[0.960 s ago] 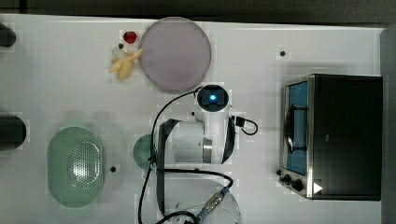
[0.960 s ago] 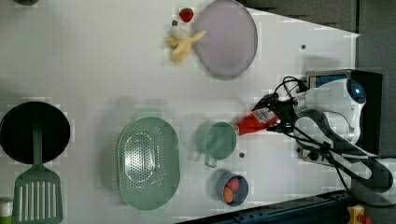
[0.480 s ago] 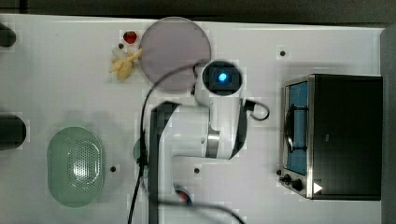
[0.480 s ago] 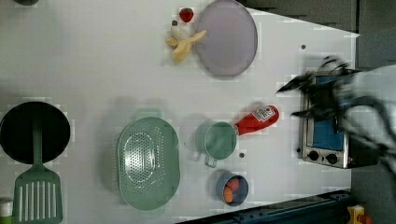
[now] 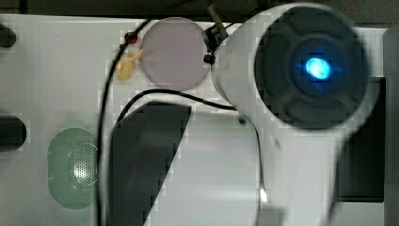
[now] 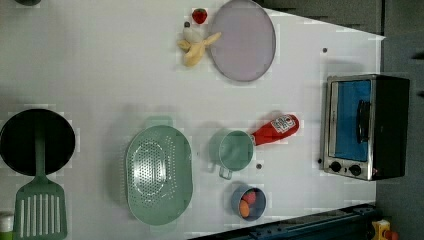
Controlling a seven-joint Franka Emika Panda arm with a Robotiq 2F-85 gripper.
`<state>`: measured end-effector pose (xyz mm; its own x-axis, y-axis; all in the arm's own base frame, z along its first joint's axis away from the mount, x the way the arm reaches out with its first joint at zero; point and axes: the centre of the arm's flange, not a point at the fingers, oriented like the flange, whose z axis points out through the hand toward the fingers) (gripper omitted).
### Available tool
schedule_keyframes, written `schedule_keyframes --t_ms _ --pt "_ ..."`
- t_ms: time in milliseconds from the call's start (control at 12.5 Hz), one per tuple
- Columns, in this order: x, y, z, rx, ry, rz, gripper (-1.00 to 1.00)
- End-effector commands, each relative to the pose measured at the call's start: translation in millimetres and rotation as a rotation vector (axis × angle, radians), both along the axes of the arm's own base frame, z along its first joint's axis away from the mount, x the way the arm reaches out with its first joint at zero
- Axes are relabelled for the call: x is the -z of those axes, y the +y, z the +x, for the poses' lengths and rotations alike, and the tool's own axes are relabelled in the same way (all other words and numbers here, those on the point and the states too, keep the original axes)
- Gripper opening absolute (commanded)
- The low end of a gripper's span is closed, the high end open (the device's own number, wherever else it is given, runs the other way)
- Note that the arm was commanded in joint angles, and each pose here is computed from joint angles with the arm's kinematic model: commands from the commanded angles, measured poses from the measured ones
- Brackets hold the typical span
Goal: Pick Ketchup from oven and place it on table.
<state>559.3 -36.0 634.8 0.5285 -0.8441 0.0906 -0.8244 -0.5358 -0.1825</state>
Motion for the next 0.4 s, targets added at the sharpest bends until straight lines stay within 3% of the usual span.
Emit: schedule_keyframes --t_ms 80,400 --pt "33.3 24.7 4.3 -0.005 0.169 0.003 1.0" --pt "15.3 21.5 -8.0 -0.002 0.239 0.005 1.0"
